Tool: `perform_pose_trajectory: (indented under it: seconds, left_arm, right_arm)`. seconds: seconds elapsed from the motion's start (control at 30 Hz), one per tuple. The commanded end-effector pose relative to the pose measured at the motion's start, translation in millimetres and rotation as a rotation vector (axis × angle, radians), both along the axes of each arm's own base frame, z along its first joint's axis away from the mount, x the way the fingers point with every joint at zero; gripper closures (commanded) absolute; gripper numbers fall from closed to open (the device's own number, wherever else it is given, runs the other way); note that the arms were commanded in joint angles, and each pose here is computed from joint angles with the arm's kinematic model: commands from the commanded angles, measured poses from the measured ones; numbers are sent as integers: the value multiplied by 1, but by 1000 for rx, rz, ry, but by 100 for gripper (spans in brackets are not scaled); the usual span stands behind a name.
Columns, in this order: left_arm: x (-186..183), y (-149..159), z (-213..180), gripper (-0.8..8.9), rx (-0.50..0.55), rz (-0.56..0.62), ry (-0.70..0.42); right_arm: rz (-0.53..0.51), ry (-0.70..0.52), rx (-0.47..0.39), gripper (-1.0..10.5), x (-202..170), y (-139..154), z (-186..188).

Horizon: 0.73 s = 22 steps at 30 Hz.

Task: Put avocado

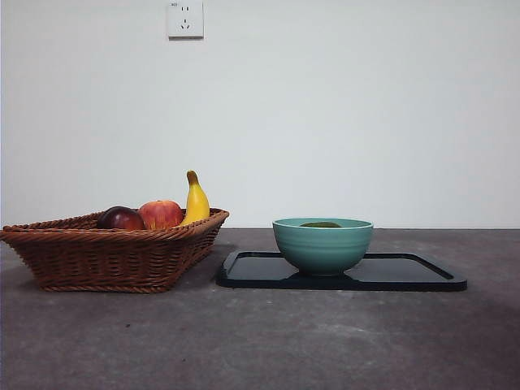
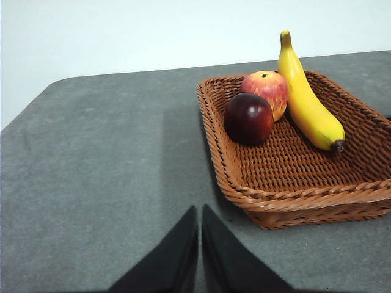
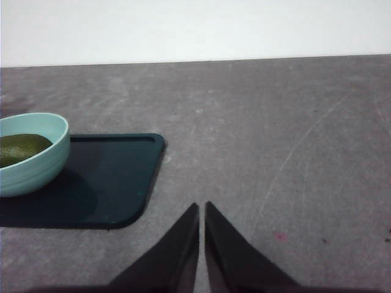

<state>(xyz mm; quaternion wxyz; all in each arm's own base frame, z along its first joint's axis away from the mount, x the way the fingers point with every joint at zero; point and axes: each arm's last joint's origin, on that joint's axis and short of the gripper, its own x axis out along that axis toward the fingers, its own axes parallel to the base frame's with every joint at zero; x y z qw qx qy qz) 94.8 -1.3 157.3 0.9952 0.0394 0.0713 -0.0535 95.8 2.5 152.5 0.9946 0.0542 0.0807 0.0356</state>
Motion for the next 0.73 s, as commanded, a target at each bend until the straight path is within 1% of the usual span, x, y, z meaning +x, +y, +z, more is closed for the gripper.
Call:
perform_pose_trajectory:
  seconds: [0.03,0.73]
  left_arm:
    - [1,0,-8,804,-5,5,28]
    - [1,0,-8,804,-5,5,28]
  right_arm:
    - [-4,3,20,939,0,0,-2]
    - [-4,-6,20,939,0,0,-1]
